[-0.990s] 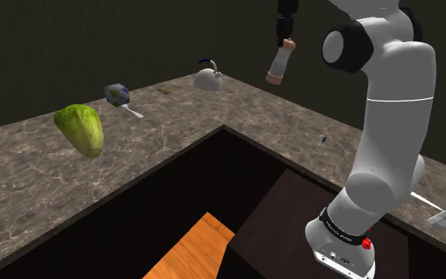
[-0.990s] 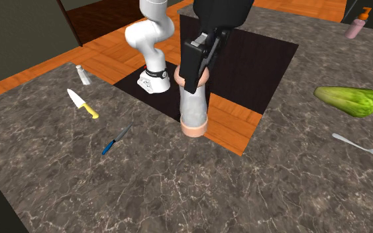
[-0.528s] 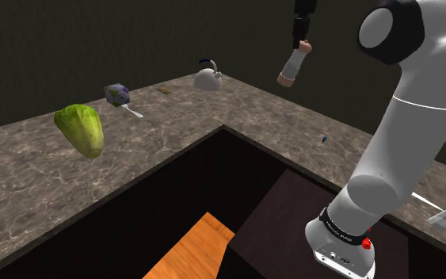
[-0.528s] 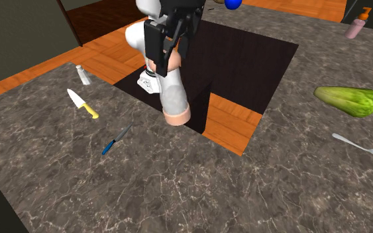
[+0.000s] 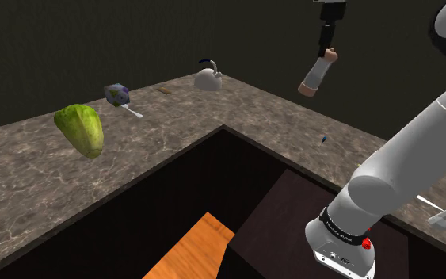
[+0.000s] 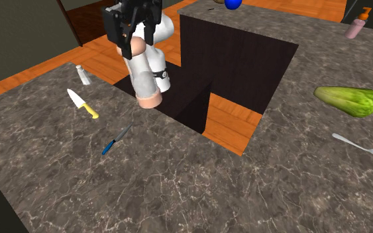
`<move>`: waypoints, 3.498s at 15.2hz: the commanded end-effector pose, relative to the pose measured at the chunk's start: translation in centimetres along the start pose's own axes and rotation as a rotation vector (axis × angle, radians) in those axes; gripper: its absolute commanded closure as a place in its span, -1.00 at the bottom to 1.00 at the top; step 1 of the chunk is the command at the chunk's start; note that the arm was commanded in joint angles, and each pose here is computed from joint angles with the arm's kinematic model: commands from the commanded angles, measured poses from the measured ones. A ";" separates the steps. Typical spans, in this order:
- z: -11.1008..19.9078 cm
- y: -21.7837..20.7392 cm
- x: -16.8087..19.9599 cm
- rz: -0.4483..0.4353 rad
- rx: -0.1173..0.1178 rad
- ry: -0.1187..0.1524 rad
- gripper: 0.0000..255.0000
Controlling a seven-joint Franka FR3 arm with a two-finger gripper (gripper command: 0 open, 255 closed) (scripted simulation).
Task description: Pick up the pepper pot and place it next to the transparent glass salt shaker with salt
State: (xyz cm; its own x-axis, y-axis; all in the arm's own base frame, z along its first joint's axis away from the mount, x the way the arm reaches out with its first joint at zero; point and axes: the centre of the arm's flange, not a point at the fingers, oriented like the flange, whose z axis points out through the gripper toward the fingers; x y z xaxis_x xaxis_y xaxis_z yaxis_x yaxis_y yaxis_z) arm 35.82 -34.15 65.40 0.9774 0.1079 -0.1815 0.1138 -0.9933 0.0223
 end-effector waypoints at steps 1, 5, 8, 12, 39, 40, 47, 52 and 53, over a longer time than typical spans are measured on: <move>0.3 -0.2 -2.8 -0.001 0.000 0.000 1.00; 1.3 -0.8 -7.9 -0.001 0.000 0.000 1.00; 1.9 -1.3 -11.8 -0.001 0.000 0.000 1.00; 2.9 -1.9 -17.0 -0.001 0.000 0.000 1.00; 9.4 -5.9 -50.4 -0.001 0.000 0.000 1.00; 9.9 -5.9 -50.3 -0.001 0.000 0.000 1.00; 13.5 -6.0 -49.6 -0.001 0.000 0.000 1.00; 16.1 -6.1 -49.2 -0.001 0.000 0.000 1.00; 16.7 -6.1 -49.1 -0.001 0.000 0.000 1.00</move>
State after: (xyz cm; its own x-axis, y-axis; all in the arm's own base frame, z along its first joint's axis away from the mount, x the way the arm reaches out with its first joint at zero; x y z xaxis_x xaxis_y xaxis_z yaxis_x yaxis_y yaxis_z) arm -15.74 -34.07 58.23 0.9775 0.1085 -0.1811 0.1144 -0.9932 0.0222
